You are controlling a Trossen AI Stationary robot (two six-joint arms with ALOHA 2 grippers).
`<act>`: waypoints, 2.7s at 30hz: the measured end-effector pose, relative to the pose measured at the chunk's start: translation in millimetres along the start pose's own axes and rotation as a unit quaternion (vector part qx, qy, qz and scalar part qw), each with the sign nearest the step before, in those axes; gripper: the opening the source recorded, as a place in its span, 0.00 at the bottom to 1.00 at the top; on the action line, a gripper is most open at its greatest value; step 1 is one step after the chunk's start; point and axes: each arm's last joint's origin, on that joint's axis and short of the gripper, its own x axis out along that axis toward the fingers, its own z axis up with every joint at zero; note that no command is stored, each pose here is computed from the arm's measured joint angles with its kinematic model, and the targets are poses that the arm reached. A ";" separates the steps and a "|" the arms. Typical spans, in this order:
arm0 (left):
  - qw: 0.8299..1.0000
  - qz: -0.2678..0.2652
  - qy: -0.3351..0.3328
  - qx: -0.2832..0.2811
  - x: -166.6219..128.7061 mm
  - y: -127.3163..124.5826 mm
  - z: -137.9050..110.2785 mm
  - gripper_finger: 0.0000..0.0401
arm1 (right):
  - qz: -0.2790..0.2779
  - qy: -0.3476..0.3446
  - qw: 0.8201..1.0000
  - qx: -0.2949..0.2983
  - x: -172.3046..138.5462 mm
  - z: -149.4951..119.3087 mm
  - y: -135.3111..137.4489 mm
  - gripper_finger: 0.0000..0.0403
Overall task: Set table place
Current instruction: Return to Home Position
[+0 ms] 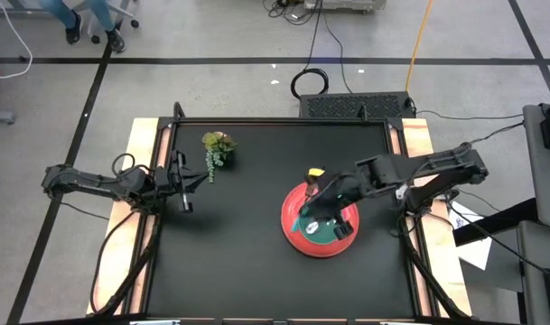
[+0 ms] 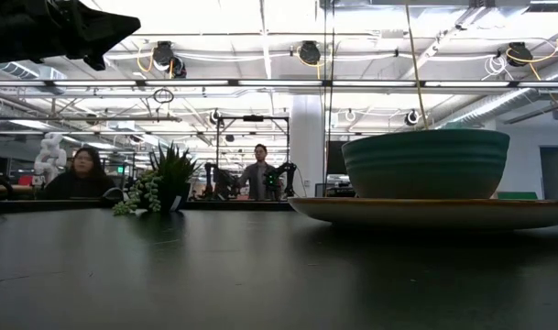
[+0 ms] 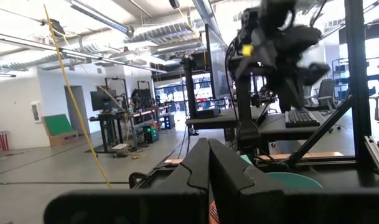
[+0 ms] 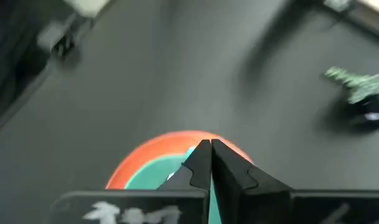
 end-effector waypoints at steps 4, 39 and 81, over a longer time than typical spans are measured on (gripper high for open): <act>1.000 0.000 0.000 0.000 0.0 0.0 -0.1 0.02 | -0.025 -0.066 0.997 0.025 -19.9 -2.9 -4.4 0.00; 1.000 -0.001 0.005 0.003 0.0 -0.2 -1.1 0.02 | -0.084 -0.275 0.956 0.054 -51.7 -113.2 19.7 0.00; 1.000 -0.001 0.010 0.004 0.0 -0.4 -2.0 0.02 | -0.232 -0.405 0.874 0.136 -52.3 -235.6 62.2 0.00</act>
